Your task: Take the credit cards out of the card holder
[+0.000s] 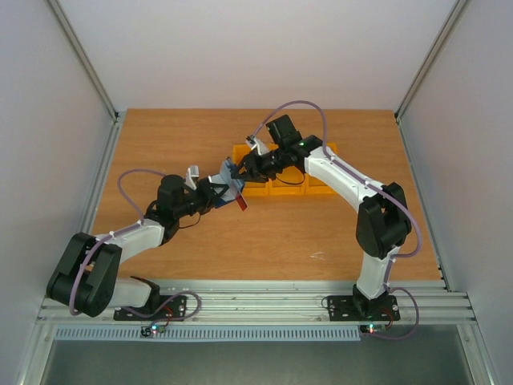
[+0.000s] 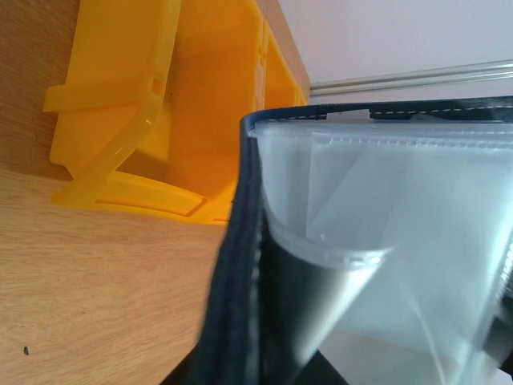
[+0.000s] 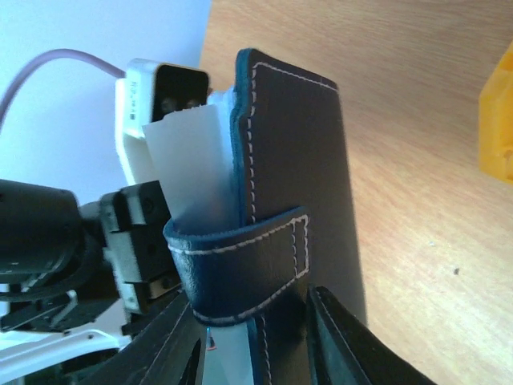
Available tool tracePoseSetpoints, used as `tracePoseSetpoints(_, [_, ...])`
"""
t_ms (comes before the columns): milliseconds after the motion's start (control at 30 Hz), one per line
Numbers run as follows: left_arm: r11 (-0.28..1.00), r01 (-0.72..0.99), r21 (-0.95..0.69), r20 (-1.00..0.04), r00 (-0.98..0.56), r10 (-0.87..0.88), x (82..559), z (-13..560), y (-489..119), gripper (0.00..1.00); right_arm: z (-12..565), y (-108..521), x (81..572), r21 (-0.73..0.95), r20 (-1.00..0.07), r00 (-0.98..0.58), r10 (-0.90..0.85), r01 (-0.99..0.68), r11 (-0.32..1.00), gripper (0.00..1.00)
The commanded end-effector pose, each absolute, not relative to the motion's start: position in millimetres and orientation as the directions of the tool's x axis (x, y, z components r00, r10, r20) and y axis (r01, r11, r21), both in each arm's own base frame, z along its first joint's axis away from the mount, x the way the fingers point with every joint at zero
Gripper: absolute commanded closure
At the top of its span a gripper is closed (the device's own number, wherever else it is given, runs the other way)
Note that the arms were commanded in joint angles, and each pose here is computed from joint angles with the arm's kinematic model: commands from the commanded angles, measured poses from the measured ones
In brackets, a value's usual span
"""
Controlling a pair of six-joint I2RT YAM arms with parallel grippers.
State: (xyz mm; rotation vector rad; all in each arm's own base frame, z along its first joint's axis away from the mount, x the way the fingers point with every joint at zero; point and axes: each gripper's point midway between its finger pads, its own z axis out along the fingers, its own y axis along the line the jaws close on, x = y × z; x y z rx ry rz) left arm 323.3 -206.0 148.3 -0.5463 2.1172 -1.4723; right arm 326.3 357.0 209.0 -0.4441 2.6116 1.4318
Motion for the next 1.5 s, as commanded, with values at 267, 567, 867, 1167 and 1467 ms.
tracePoseSetpoints(267, [0.304, 0.102, -0.947, -0.265, -0.782, -0.564, 326, 177, -213, 1.0, 214, 351, 327, 0.785, -0.251, -0.954, -0.163, -0.299, 0.542, 0.78])
tracePoseSetpoints(567, [0.324, 0.124, -0.938, -0.294, -0.78, -0.552, 327, 180, -213, 1.0, 196, 345, 325, 0.703, -0.26, -0.943, -0.208, -0.332, 0.629, 0.63])
tracePoseSetpoints(867, [0.317, 0.141, -0.938, -0.302, -0.78, -0.549, 326, 183, -214, 1.0, 190, 351, 324, 0.724, -0.245, -0.945, -0.217, -0.327, 0.607, 0.74])
tracePoseSetpoints(1167, [0.309, 0.182, -0.934, -0.329, -0.777, -0.537, 324, 192, -216, 0.87, 191, 341, 332, 0.803, -0.225, -0.965, -0.133, -0.261, 0.535, 0.99])
tracePoseSetpoints(1467, [0.355, 0.075, -0.932, -0.279, -0.775, -0.567, 326, 166, -204, 0.59, 191, 335, 328, 0.818, -0.218, -0.968, -0.124, -0.25, 0.519, 0.99])
